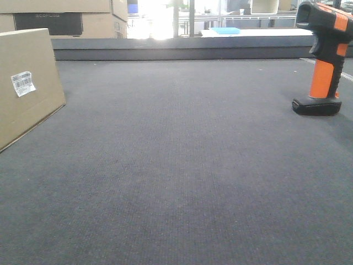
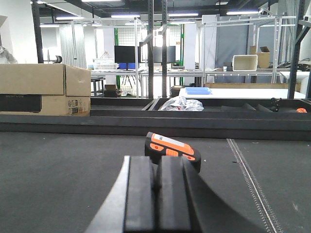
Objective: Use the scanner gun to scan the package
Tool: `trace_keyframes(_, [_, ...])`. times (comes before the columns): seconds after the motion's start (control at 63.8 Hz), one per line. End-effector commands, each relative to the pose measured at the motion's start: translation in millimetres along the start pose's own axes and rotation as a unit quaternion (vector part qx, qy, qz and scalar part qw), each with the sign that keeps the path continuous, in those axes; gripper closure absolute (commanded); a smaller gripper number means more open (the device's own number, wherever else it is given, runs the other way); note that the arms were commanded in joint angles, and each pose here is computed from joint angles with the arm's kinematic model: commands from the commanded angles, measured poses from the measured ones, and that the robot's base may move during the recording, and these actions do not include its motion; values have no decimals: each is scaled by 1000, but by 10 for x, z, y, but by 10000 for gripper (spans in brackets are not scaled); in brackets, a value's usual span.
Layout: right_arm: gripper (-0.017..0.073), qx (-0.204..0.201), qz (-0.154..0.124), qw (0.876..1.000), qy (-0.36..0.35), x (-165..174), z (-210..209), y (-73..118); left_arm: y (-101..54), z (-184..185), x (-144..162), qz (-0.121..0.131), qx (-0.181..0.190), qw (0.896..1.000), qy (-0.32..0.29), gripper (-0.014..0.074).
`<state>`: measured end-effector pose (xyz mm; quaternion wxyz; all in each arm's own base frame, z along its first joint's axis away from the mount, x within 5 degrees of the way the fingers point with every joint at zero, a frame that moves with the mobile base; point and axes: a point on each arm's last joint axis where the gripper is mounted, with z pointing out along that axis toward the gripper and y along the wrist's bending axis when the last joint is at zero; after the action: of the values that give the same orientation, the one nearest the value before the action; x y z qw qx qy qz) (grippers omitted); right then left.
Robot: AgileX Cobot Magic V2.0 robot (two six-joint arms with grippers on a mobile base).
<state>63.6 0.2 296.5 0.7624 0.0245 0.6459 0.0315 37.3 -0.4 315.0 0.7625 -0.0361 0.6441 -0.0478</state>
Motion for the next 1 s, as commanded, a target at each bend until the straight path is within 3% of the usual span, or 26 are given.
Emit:
trace_keyframes(0.0, [727,-1,-9,1000,-14,-42,-8,3,-3,-9,-17,-6,2,1000,-10,704])
trace_keyframes(0.235, [727,2,-18,1000,-13,1,-20,-4,-3,-9,-17,-6,2,1000,-10,704])
trace_keyframes(0.298, [727,2,-42,999,-3,111,-43,-12,-3,-9,-17,-6,2,1000,-10,704])
trace_keyframes(0.595, [727,4,-39,999,19,767,-208,-65,-3,-9,-17,-6,2,1000,-10,704])
trace_keyframes(0.987, [727,4,-38,999,31,792,-209,-66,-3,-9,-17,-6,2,1000,-10,704])
